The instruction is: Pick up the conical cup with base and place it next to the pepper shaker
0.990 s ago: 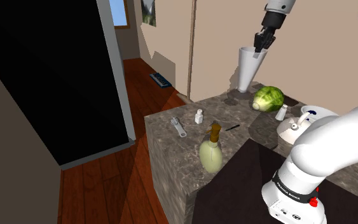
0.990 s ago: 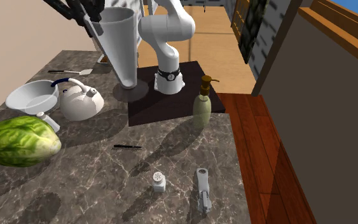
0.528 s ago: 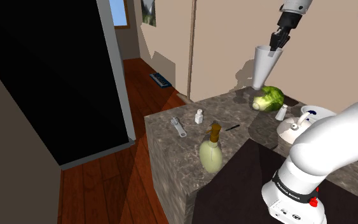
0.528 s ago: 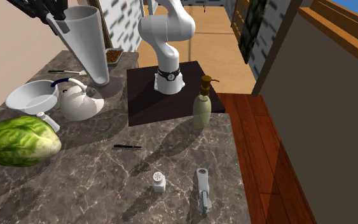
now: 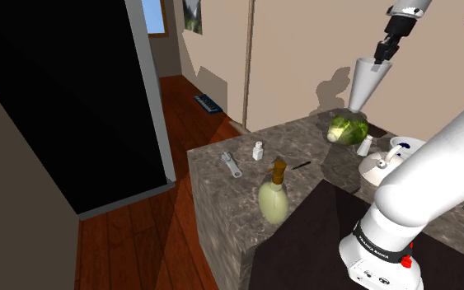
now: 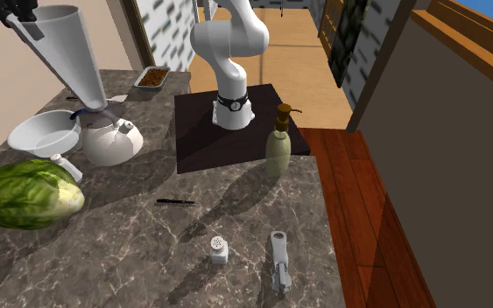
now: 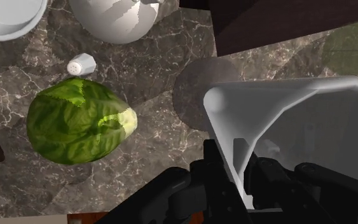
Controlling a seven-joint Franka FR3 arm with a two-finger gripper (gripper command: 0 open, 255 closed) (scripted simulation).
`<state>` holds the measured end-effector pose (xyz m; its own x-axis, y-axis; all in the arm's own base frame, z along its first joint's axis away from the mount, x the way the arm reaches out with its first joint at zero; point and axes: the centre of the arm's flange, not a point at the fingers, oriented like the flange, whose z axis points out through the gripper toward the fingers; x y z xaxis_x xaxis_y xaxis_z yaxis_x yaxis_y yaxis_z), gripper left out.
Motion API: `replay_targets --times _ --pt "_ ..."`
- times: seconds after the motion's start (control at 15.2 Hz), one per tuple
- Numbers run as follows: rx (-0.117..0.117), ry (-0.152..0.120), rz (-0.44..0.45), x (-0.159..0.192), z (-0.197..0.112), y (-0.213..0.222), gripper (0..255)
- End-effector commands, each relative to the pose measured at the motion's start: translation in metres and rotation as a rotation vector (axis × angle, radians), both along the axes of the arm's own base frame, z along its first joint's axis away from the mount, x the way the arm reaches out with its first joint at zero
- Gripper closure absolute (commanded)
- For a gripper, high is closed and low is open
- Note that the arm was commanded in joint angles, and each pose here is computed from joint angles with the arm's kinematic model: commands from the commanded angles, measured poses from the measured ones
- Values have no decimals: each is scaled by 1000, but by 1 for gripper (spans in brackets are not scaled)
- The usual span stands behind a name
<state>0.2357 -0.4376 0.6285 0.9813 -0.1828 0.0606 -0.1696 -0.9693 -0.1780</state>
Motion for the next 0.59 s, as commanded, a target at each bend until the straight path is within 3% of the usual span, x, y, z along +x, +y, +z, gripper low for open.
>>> replay_targets --times 0.0,0.53 --pt "-2 0 4 -6 -2 -13 255" --pt "-2 0 4 -6 -45 -13 255"
